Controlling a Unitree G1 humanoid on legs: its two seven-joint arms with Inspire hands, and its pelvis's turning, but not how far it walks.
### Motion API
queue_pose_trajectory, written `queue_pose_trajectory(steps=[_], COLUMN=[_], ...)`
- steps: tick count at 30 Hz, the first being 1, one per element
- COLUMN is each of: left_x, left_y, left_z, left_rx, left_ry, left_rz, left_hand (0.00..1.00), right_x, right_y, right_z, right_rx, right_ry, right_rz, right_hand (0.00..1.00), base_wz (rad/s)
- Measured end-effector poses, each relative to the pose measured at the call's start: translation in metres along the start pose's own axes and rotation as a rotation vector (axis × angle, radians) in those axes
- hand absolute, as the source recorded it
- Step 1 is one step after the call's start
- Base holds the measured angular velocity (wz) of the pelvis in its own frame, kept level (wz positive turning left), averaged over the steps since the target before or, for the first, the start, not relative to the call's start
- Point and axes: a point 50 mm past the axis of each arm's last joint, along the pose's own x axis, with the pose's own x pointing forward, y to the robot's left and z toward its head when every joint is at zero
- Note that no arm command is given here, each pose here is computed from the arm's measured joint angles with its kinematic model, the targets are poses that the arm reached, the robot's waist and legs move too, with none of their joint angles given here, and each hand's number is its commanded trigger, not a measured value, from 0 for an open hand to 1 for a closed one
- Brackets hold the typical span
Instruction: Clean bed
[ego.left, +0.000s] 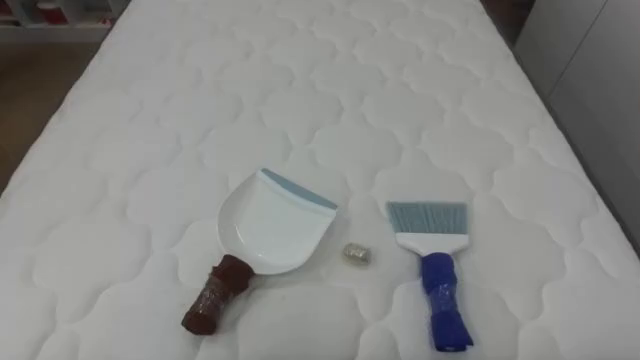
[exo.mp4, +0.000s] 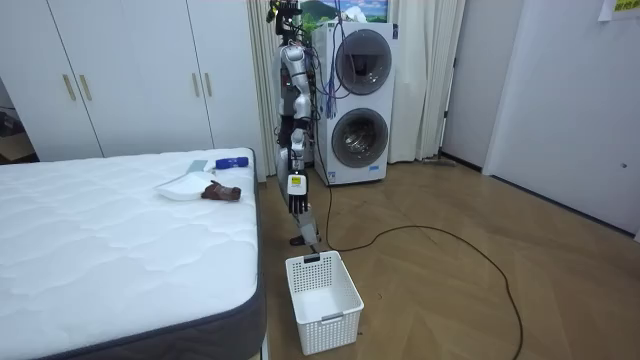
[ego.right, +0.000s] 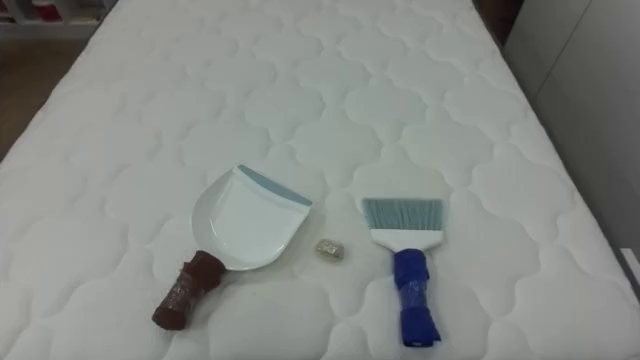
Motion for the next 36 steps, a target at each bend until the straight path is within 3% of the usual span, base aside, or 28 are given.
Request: queue_pose_trajectory(steps=[14,20,25,28,30,33,36], left_x=[0.0,-0.001,-0.009,-0.034,-0.049,-0.075,-0.089], left_y=[0.001,0.008,0.035,0.071,0.084,0.099,0.103], left_z=[0.002,0.008,0.026,0.068,0.087,0.108,0.117], left_rx=[-0.01,-0.021,-0.111,-0.184,-0.212,-0.25,-0.278], left_ry=[-0.016,-0.063,-0.19,-0.441,-0.566,-0.726,-0.816], left_rz=[0.006,0.096,0.323,0.568,0.665,0.808,0.886], left_hand=[0.0,0.0,0.0,0.0,0.0,0.0,0.0], right_x=[0.0,0.0,-0.001,-0.003,-0.004,-0.004,-0.004], right_y=[-0.004,-0.006,-0.01,-0.014,-0.015,-0.015,-0.016], right_z=[0.006,0.008,0.013,0.021,0.021,0.019,0.018], right_rx=[0.024,0.042,0.103,0.128,0.125,0.126,0.14], right_ry=[-0.023,-0.051,-0.111,-0.172,-0.19,-0.205,-0.209], right_rz=[-0.033,-0.067,-0.117,-0.143,-0.148,-0.147,-0.141], right_hand=[0.0,0.0,0.0,0.0,0.0,0.0,0.0], base_wz=[0.0,0.06,0.09,0.16,0.0,0.05,0.07])
